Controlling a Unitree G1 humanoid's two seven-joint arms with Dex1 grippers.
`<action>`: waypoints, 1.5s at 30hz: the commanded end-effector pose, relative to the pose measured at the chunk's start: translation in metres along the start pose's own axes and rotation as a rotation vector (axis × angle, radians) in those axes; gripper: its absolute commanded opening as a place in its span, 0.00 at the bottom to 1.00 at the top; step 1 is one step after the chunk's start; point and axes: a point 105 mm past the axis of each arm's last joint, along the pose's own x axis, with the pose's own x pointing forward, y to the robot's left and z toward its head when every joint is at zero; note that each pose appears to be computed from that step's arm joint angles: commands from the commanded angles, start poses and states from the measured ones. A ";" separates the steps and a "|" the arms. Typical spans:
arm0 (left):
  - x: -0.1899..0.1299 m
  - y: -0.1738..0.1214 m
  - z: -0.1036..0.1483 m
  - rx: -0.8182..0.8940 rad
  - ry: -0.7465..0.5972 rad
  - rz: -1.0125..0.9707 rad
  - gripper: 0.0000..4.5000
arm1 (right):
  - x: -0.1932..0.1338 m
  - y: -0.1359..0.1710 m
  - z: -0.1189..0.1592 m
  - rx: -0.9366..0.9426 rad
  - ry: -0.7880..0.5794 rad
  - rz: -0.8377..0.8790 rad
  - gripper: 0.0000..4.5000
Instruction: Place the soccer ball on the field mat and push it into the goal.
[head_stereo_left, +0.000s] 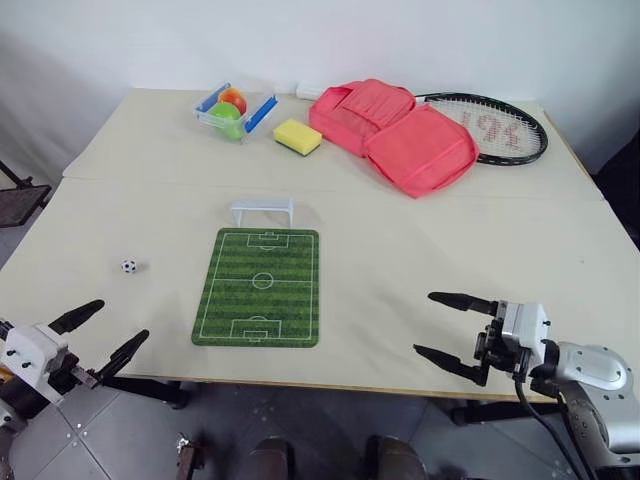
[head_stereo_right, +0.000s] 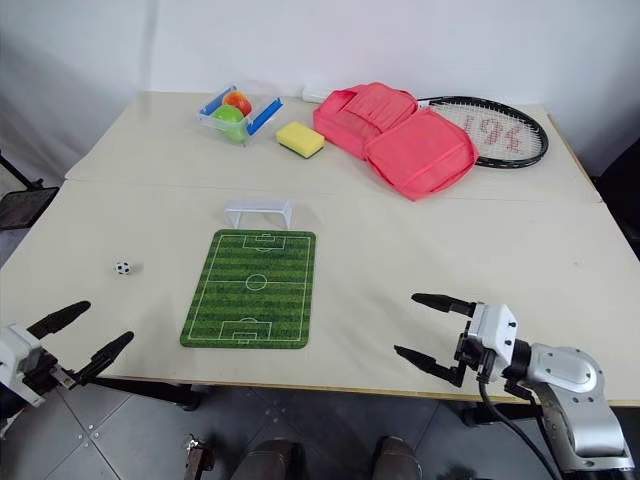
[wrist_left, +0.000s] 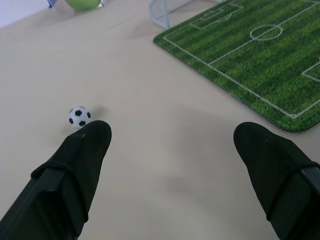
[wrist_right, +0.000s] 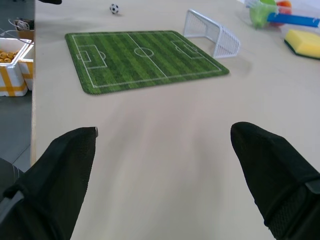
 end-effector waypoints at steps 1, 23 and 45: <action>-0.004 0.003 -0.001 -0.036 0.024 0.004 0.99 | -0.001 -0.003 0.005 -0.027 -0.018 -0.004 1.00; -0.028 0.039 -0.005 -0.327 -0.258 0.614 0.99 | 0.056 0.008 0.068 -0.035 -0.434 0.066 1.00; 0.085 0.079 -0.012 -0.410 -0.049 0.450 0.71 | 0.062 0.017 0.063 -0.006 -0.407 0.079 1.00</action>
